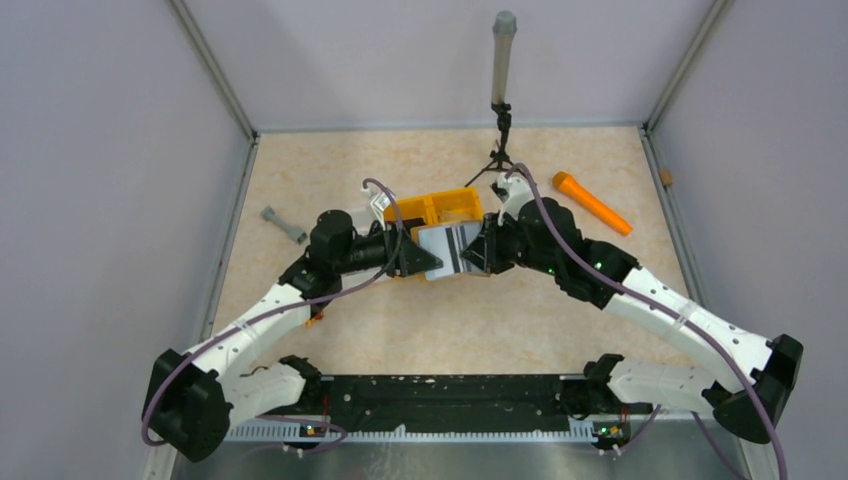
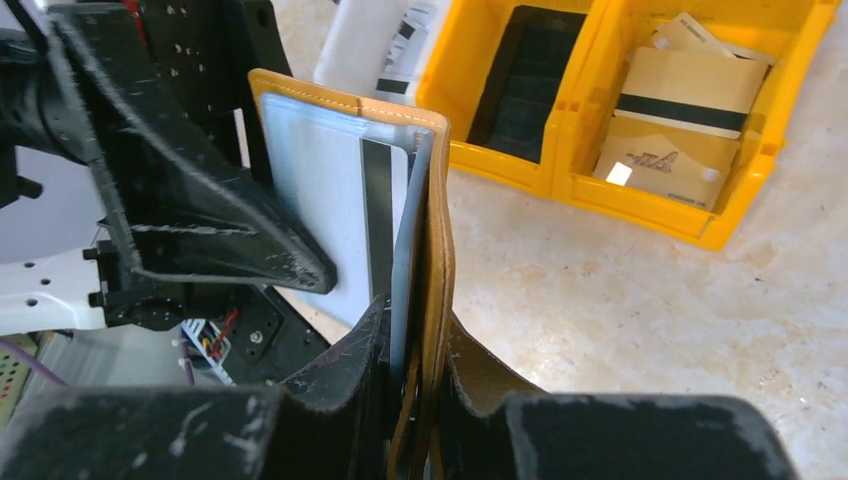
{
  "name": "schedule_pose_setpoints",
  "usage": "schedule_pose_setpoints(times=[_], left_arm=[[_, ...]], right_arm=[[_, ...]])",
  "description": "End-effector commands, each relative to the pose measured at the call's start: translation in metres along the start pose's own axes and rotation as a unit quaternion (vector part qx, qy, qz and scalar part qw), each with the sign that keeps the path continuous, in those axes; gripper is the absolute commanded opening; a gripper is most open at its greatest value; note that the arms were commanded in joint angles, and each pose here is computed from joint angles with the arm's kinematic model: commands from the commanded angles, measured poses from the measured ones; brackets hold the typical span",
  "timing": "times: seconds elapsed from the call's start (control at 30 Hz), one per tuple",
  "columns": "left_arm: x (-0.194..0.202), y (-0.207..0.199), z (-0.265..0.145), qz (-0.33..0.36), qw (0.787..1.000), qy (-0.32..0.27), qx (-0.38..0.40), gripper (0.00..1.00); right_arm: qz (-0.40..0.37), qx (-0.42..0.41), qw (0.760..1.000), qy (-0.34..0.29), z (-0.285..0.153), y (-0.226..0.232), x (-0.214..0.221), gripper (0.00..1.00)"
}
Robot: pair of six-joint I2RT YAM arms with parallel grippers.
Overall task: Take the credit cards out of the card holder
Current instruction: Remove the credit card from the card holder.
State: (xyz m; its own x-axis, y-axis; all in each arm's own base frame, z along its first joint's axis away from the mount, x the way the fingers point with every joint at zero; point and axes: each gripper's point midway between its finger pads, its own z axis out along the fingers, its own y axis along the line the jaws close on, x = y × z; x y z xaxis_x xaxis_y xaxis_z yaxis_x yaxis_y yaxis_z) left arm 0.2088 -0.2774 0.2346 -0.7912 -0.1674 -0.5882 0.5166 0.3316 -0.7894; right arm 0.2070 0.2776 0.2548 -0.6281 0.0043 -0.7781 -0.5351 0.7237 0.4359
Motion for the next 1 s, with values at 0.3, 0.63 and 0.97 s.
schedule_pose_setpoints(times=[0.3,0.63,0.97], left_arm=[[0.002,-0.025,-0.018,0.010,0.995,-0.014,0.094,0.07],[0.001,-0.035,-0.026,0.013,0.993,-0.025,0.114,0.00],[-0.004,-0.016,-0.024,0.005,0.998,-0.033,0.048,0.01]], right_arm=[[0.018,-0.041,0.998,-0.047,-0.020,0.011,-0.007,0.35],[0.021,0.025,0.998,-0.056,-0.032,-0.018,-0.001,0.65],[0.004,0.051,0.996,-0.078,-0.064,-0.024,-0.015,0.64]])
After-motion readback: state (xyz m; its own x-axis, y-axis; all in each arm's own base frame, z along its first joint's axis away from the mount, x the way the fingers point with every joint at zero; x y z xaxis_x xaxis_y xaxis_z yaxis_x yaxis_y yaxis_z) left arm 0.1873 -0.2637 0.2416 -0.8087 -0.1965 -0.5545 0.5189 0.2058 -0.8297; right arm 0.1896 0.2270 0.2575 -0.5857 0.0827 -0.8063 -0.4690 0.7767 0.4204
